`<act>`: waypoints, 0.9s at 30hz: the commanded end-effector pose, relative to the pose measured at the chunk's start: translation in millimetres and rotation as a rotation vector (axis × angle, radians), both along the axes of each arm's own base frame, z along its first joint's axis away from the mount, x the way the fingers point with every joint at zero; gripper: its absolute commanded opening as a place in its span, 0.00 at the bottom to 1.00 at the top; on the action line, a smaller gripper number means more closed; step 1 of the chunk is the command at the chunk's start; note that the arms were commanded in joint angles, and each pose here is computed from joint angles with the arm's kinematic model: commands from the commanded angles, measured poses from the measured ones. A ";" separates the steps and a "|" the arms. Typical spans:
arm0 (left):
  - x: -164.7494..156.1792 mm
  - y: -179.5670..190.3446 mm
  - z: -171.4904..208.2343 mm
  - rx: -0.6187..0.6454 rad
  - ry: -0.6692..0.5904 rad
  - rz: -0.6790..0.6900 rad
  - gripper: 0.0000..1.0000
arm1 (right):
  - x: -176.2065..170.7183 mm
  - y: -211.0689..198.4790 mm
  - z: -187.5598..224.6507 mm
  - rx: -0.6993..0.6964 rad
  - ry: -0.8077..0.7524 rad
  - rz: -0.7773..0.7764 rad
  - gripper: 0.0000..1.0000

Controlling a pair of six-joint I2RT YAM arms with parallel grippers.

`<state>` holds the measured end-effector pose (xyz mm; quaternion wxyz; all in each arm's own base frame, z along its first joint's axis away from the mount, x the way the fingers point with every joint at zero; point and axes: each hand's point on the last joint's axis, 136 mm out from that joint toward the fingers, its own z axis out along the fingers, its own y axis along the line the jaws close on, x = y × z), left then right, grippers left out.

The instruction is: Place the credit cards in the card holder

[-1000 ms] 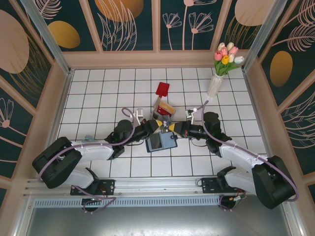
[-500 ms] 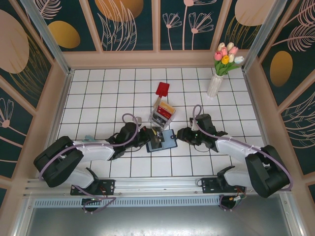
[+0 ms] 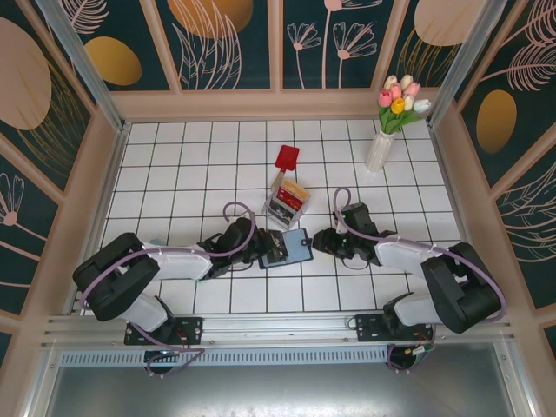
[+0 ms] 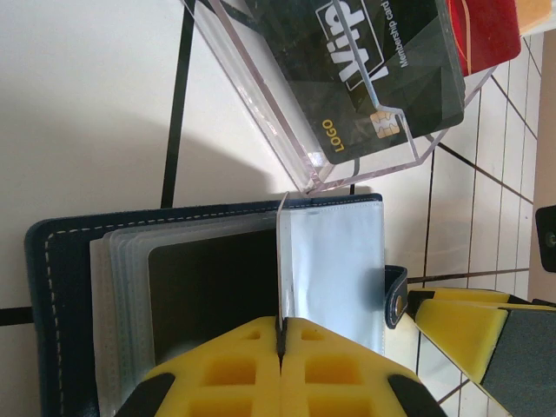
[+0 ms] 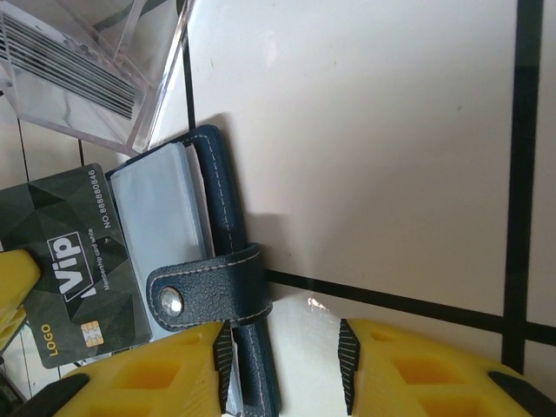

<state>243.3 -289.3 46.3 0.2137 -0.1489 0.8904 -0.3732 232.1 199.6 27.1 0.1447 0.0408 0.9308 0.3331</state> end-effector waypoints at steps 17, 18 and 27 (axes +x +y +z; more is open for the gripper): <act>-10.4 -25.4 -13.4 0.013 0.037 -0.136 0.00 | 0.8 20.7 -9.1 0.022 0.017 0.071 0.34; -12.6 -22.1 -14.1 0.018 0.041 -0.132 0.00 | 0.9 20.9 -9.6 0.017 0.017 0.071 0.31; -17.2 -35.8 -11.1 -0.042 0.060 -0.181 0.00 | -2.7 23.7 -14.9 0.010 0.032 0.083 0.25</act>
